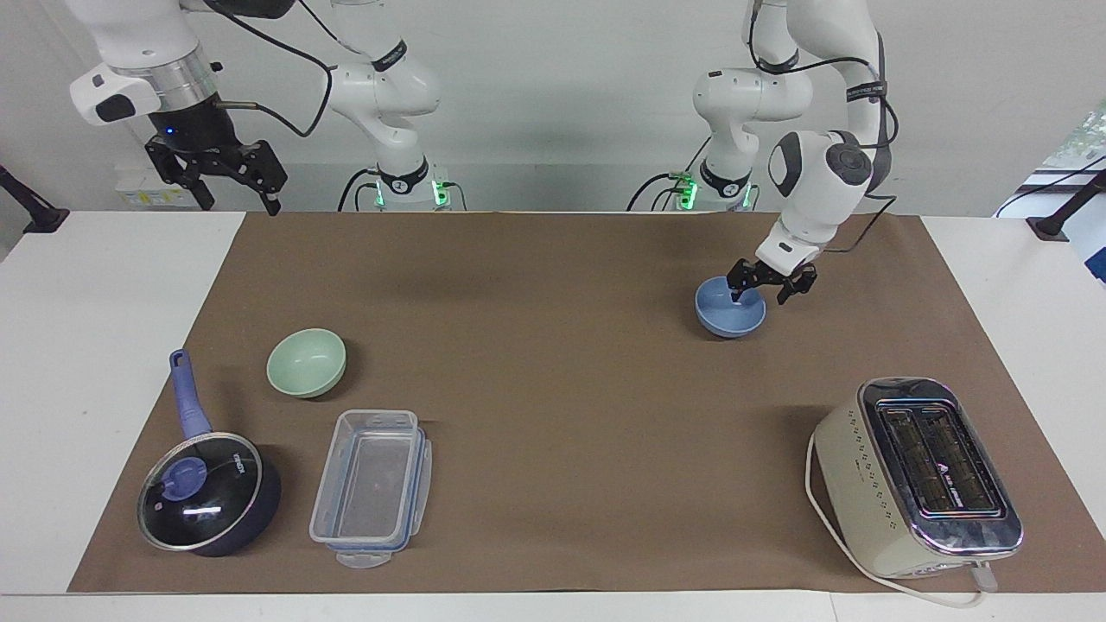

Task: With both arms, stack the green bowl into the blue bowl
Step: 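Reach the left gripper to the rim of the blue bowl, then grip the blue bowl rim and slide it toward the table center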

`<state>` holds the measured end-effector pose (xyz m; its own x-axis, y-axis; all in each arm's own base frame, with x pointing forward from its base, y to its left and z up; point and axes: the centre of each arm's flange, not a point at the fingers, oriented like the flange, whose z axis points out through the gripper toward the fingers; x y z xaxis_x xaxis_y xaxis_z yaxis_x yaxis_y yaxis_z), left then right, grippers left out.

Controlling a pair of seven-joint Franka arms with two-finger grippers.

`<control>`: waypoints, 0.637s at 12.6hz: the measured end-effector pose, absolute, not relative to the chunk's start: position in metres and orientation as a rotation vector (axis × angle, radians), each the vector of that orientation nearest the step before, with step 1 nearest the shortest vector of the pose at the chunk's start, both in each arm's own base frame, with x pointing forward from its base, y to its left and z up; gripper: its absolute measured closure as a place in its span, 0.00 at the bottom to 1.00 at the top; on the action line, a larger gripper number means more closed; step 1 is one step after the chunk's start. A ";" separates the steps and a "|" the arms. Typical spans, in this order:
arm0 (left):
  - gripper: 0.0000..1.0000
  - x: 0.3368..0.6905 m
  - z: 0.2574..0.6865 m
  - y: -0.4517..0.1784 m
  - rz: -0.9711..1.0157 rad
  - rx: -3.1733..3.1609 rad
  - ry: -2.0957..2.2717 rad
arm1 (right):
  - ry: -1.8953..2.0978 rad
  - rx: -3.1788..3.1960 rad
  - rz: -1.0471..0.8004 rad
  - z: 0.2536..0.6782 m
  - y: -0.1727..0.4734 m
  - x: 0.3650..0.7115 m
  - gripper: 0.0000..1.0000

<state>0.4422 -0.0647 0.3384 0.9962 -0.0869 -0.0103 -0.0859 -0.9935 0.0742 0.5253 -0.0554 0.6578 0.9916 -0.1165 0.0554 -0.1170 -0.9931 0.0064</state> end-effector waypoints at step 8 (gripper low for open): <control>0.81 0.434 0.327 -0.062 -0.055 3.067 -0.110 | -0.183 3.125 0.086 0.658 -0.055 0.525 0.00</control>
<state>0.4339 -0.0625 0.3273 0.9968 -0.0727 -0.0330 -0.0701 -0.9949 0.0729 0.5253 -0.0554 0.6578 0.9916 -0.1165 0.0553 -0.1170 -0.9931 0.0064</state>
